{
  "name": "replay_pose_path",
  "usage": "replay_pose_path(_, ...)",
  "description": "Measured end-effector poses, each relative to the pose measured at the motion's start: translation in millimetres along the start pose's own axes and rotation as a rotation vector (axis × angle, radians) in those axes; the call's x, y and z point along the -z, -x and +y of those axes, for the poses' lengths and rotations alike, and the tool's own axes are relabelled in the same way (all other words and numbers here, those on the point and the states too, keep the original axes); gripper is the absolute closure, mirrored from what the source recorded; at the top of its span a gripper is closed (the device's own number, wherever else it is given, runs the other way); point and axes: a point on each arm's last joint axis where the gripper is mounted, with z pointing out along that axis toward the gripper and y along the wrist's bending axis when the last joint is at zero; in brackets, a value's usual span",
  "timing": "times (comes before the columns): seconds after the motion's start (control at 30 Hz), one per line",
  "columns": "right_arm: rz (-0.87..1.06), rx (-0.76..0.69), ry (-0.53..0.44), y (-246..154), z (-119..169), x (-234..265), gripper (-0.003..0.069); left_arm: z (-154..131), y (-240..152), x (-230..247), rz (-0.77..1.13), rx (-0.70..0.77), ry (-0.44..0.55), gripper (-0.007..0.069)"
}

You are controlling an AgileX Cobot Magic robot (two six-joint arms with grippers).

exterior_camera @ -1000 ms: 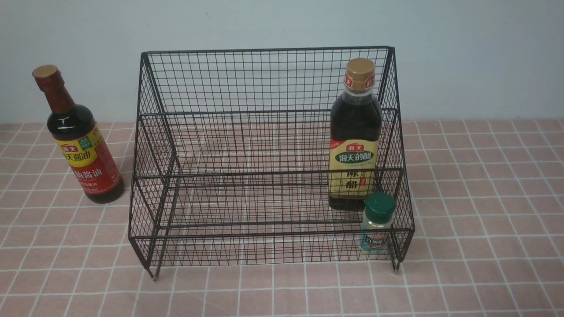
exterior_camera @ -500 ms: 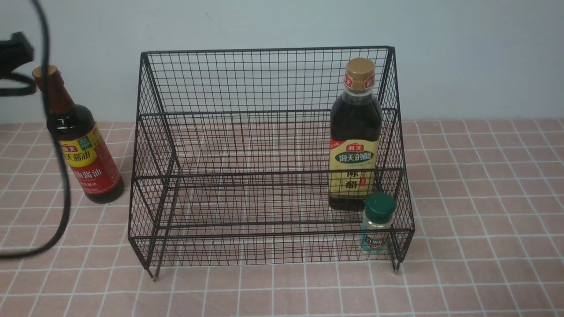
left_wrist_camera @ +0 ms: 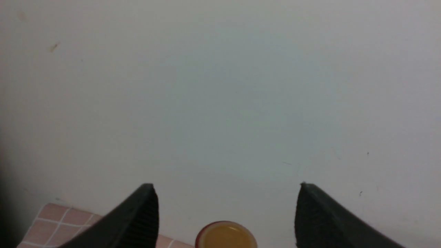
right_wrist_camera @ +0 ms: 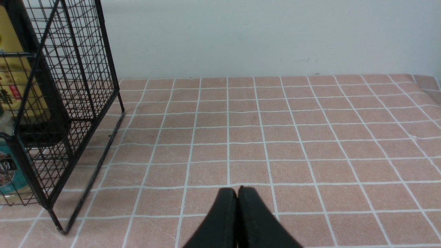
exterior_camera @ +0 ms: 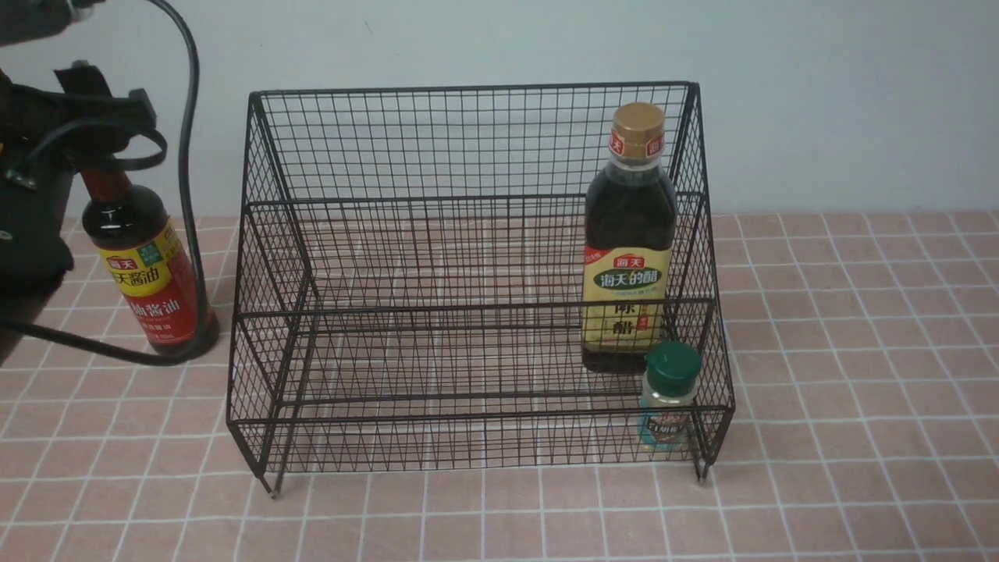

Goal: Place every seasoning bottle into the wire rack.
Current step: Use the left arm to grab the condiment bottle closest to it

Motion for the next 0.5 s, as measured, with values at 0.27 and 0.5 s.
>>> replay_pose_path(0.27,0.000,0.000,0.000,0,0,0,0.0673,4,-16,-12,0.013,-0.023,0.055,0.0132)
replay_pose_path(0.5,0.000,0.000,0.000,0,0,0,0.0673,2,-29,-21,0.035,-0.045,0.066,0.0131)
